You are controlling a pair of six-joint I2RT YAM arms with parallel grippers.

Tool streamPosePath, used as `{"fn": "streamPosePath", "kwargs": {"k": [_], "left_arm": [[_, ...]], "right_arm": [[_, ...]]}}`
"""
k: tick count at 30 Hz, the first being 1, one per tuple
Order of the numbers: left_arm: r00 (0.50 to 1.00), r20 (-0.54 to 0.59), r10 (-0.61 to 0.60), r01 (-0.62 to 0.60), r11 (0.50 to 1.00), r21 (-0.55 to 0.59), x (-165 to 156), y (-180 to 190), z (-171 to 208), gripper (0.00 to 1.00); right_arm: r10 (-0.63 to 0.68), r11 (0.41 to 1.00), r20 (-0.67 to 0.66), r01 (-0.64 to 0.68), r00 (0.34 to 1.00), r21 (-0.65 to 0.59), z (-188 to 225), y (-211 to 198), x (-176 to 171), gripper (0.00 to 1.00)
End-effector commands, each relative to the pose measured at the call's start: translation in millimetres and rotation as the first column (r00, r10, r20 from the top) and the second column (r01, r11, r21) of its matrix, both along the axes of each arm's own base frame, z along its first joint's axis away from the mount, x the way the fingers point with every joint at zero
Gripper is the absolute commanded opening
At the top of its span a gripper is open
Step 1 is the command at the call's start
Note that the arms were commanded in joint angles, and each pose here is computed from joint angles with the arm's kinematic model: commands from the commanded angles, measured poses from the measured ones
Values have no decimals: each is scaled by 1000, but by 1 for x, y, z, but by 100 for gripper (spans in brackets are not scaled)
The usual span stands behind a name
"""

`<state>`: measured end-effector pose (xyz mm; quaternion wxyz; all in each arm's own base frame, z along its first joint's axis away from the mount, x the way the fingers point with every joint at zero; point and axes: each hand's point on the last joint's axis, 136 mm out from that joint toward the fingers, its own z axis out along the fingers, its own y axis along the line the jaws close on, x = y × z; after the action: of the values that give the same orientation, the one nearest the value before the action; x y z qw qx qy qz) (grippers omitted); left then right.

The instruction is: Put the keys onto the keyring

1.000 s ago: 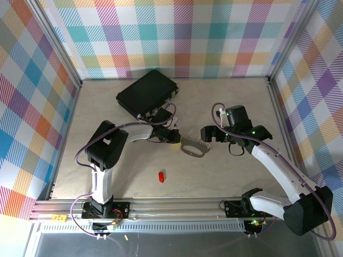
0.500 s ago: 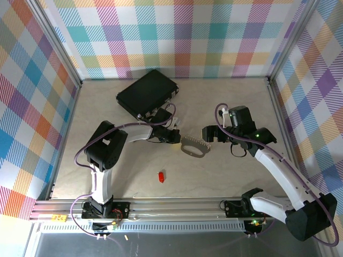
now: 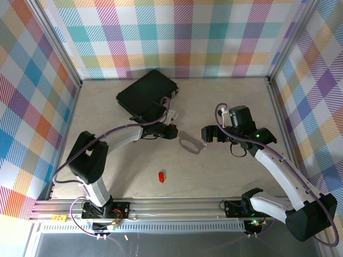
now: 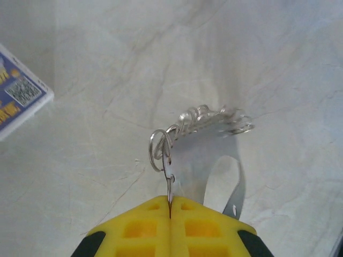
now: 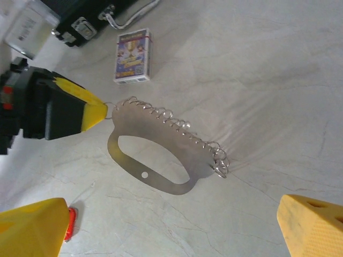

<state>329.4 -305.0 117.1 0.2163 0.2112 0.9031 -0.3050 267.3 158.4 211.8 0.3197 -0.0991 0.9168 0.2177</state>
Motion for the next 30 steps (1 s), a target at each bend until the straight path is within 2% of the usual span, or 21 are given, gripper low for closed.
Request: {"fn": "streamPosePath", "kwargs": {"k": [1,7,11,14,18,22,26,30], "left_arm": [[990,111,-90,90,996,7,-15,1,33,0],[936,286,-207,235,970,-67,-39,-13,102,0],[892,372,-256,308,947,-87,-51,-21,140,0],[838,457,-297,376,922,-91,-64,-27,166,0],[769,557,-313,430,898,-89,-76,-30,201,0],[722,623,-300,461,880,-110,-86,-29,233,0],[693,670,-266,472,870,-143,-94,-25,259,0],[643,729,-237,508,843,-175,-106,-21,289,0]], "right_arm": [[80,992,76,-87,994,92,22,16,-7,99],[202,951,210,-243,957,193,63,34,-25,99],[290,897,269,-359,918,258,86,48,-42,99],[340,854,315,-431,886,292,107,54,-55,99],[372,797,414,-514,831,316,137,57,-75,99],[399,746,478,-580,783,328,164,56,-96,100],[407,687,525,-629,747,363,189,57,-113,90],[380,667,575,-645,725,373,212,53,-123,82]]}}
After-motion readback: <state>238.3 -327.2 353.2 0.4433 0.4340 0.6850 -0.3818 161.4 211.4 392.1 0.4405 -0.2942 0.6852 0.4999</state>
